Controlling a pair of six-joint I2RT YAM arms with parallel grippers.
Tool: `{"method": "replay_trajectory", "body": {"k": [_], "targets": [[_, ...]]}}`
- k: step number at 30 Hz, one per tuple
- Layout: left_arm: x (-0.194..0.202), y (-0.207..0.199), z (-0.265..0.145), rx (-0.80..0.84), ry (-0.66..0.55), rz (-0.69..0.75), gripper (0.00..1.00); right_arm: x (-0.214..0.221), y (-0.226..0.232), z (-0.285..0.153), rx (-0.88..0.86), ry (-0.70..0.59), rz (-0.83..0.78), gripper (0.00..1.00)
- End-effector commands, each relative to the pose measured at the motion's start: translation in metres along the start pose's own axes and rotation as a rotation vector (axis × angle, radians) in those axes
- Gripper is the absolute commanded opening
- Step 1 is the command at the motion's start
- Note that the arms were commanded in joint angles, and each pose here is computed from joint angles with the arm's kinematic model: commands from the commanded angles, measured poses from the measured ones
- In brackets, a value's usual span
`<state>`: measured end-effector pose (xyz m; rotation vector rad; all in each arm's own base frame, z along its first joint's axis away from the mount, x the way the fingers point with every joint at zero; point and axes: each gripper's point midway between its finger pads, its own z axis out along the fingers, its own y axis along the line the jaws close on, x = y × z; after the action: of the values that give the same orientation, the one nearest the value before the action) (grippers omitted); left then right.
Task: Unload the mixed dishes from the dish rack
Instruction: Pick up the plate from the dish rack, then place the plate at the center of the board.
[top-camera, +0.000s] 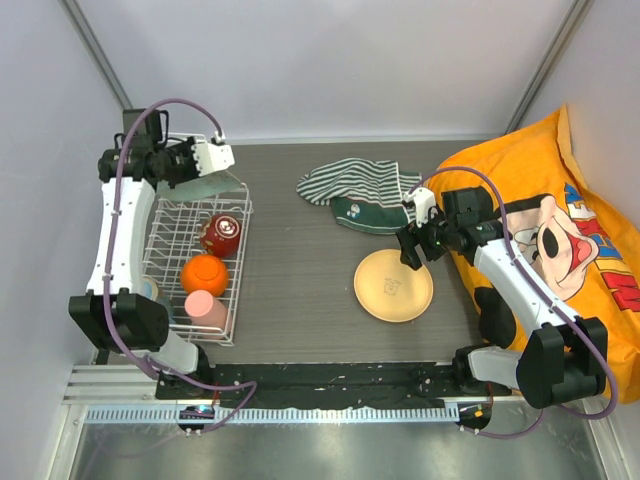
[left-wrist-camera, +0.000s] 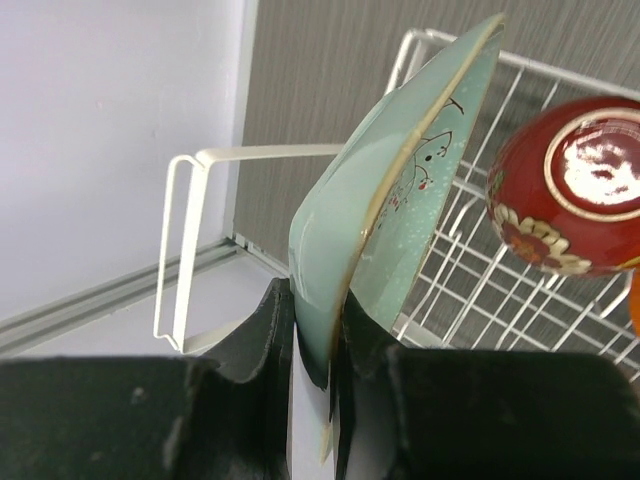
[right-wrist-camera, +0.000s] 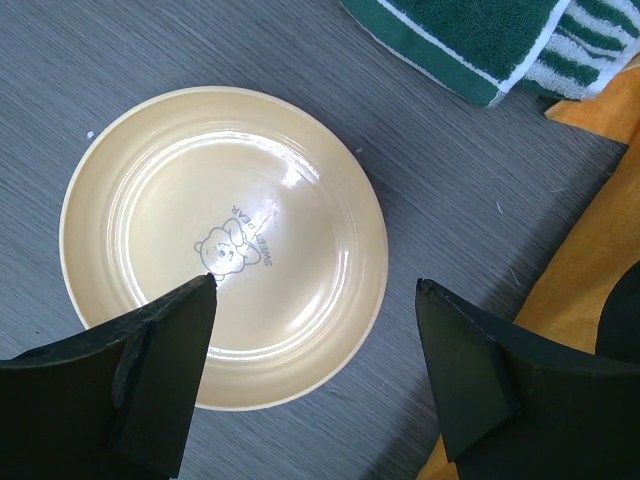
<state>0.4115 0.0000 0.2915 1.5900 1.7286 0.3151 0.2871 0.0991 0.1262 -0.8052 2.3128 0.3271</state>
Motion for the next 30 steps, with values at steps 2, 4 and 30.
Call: {"method": "replay_trajectory", "body": {"k": [2,4,30], "targets": [[-0.064,0.039,-0.073,-0.212,-0.221,-0.063,0.00,-0.027,0.000,-0.013,0.012,-0.085,-0.012,0.84],[-0.080,0.032,-0.081,-0.192,-0.298,-0.097,0.00,-0.035,0.003,-0.018,0.003,-0.104,-0.014,0.84],[-0.206,-0.031,-0.075,0.101,-0.829,-0.929,0.00,-0.206,0.115,-0.105,-0.377,-0.606,-0.047,0.84]]}}
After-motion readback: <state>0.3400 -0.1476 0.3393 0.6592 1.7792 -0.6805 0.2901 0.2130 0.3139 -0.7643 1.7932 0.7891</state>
